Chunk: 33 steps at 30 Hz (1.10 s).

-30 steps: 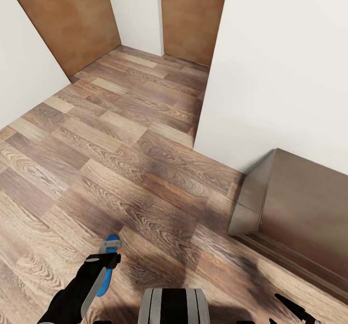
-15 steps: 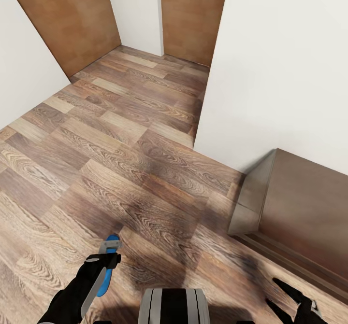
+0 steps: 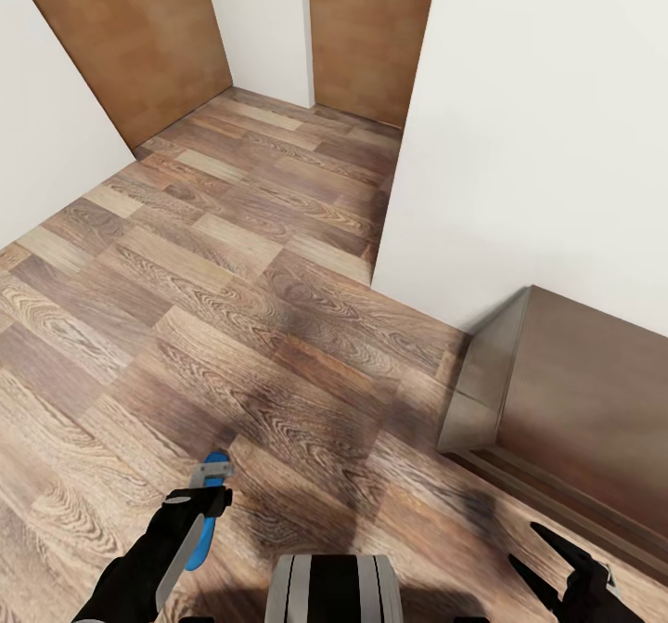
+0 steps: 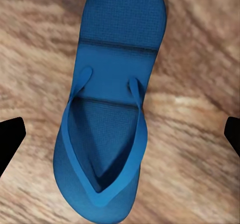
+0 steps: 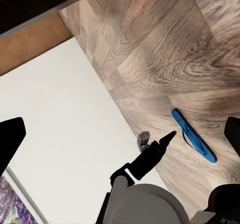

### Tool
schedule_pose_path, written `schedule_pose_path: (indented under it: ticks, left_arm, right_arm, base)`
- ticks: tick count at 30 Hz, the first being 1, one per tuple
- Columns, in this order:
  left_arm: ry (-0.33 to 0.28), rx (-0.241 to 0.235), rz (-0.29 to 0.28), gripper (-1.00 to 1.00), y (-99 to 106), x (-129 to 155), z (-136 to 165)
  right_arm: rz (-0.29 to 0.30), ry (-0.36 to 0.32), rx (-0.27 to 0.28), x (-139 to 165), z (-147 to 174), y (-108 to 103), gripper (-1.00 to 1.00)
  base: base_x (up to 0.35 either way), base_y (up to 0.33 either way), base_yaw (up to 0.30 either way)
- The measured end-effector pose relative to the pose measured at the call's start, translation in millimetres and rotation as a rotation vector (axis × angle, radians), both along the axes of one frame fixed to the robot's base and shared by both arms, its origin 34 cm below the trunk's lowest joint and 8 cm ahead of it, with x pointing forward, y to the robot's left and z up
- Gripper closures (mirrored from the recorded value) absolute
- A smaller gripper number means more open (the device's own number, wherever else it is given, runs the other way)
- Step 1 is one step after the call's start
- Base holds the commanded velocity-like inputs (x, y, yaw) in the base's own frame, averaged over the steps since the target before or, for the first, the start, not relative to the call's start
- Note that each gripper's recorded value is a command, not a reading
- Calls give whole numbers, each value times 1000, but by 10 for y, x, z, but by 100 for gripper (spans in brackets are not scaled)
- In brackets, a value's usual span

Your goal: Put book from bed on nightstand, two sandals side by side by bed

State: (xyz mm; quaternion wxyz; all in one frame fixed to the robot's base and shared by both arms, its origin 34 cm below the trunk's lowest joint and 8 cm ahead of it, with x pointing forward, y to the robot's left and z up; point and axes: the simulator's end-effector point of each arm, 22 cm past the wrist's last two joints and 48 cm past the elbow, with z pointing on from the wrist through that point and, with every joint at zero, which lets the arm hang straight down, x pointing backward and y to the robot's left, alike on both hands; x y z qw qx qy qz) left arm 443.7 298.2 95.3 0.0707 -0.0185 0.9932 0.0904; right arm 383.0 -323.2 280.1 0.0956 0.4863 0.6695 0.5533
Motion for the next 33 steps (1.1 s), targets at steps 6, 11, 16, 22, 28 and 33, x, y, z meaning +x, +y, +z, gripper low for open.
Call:
schedule_pose_path:
  ticks: [6,11,16,22,28,33]
  left_arm:
    - [0,-1,0,-100,-4,0,0]
    - [0,-1,0,-100,-6,0,-1]
    - [0,-1,0,-100,-6,0,0]
    - [20,-1,0,-100,-7,-82,-78]
    - [45,-1,0,-100,-6,-182,-169]
    - [65,-1,0,-100,-6,-267,-243]
  right_arm:
    - [-3,-8,3,16,19,-3,-100]
    - [-14,-28,16,45,67,-11,-100]
    - [-19,-33,20,49,78,-17,-100]
    - [-22,-10,20,-4,4,-17,-100]
    - [-23,15,20,-61,-77,-17,-100]
    - [-22,35,18,-105,-143,-16,-100]
  base:
    - [0,0,0]
    - [0,0,0]
    - [0,0,0]
    - [0,0,0]
    - [0,0,0]
    - [0,0,0]
